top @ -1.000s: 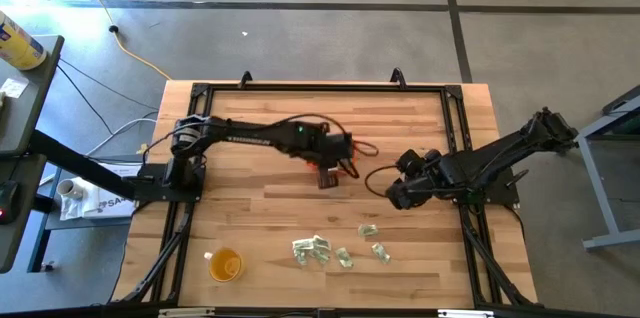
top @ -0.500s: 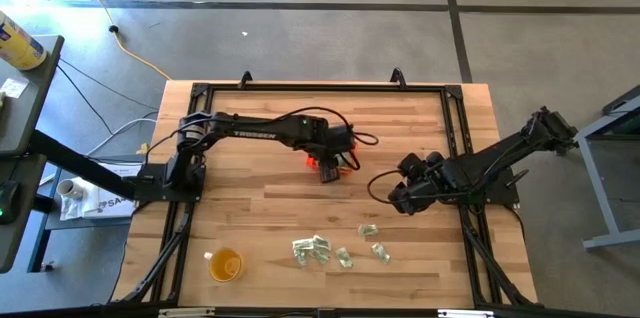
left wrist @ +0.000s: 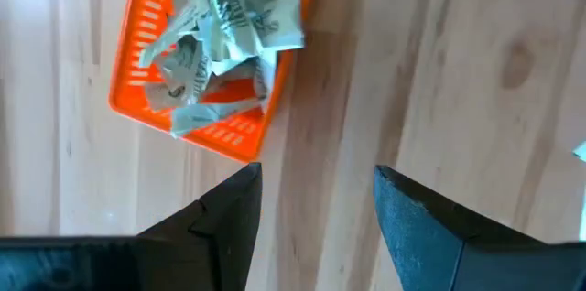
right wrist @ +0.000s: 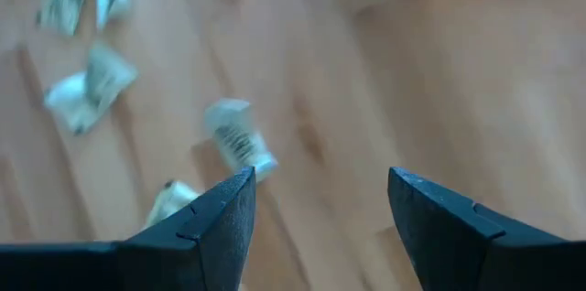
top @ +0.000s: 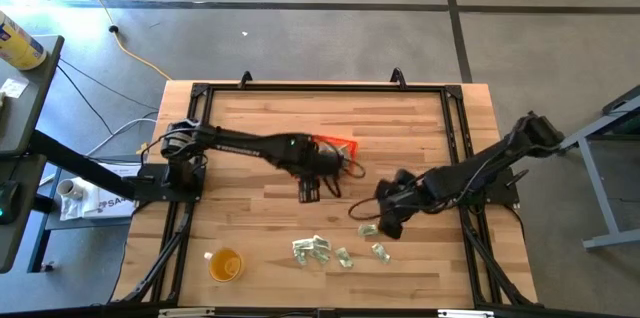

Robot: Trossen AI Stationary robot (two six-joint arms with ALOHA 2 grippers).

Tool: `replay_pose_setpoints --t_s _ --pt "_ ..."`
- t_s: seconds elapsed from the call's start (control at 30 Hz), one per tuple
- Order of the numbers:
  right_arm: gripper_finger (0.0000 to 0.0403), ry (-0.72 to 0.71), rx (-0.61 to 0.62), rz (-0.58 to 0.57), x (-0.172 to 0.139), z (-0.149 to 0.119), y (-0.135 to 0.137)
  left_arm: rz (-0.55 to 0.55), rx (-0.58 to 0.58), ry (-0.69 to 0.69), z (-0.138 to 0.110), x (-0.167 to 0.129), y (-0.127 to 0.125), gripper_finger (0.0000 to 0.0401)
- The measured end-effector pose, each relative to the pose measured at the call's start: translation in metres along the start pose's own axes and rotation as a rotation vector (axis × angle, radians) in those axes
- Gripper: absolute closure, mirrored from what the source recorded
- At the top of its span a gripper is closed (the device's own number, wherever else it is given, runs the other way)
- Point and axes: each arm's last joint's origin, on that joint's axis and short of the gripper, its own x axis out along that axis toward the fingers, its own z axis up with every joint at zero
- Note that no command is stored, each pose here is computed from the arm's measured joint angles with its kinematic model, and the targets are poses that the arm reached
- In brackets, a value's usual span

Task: Pick and place Stevia / Truvia into bins
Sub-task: Put the stevia packet into the basket

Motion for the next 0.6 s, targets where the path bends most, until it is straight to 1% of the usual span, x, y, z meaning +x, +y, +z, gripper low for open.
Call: replay_pose_setpoints --t_s 0.1,0.17,0.33,0.47,0.6 --pt "0.0164 0.077 -0.034 0.047 0.023 -0.003 0.014 0.031 -0.006 -0.012 -0.008 -0.006 -0.015 0.0158" --pt "0.0164 0.1 -0.059 0.069 0.037 -0.007 0.024 0.037 -0.021 0.001 -0.014 -0.006 -0.023 0.0158" --pt "0.0164 0.073 -0.161 0.118 0.058 -0.015 0.044 0.066 -0.057 0.09 -0.03 0.002 -0.034 0.0158" --pt "0.0164 0.042 -0.255 0.098 0.068 -0.017 0.049 0.087 -0.073 0.133 -0.046 0.007 -0.046 0.0158" --pt "0.0164 0.035 -0.354 0.056 0.077 -0.019 0.049 0.113 -0.108 0.095 -0.065 -0.006 -0.055 0.0158"
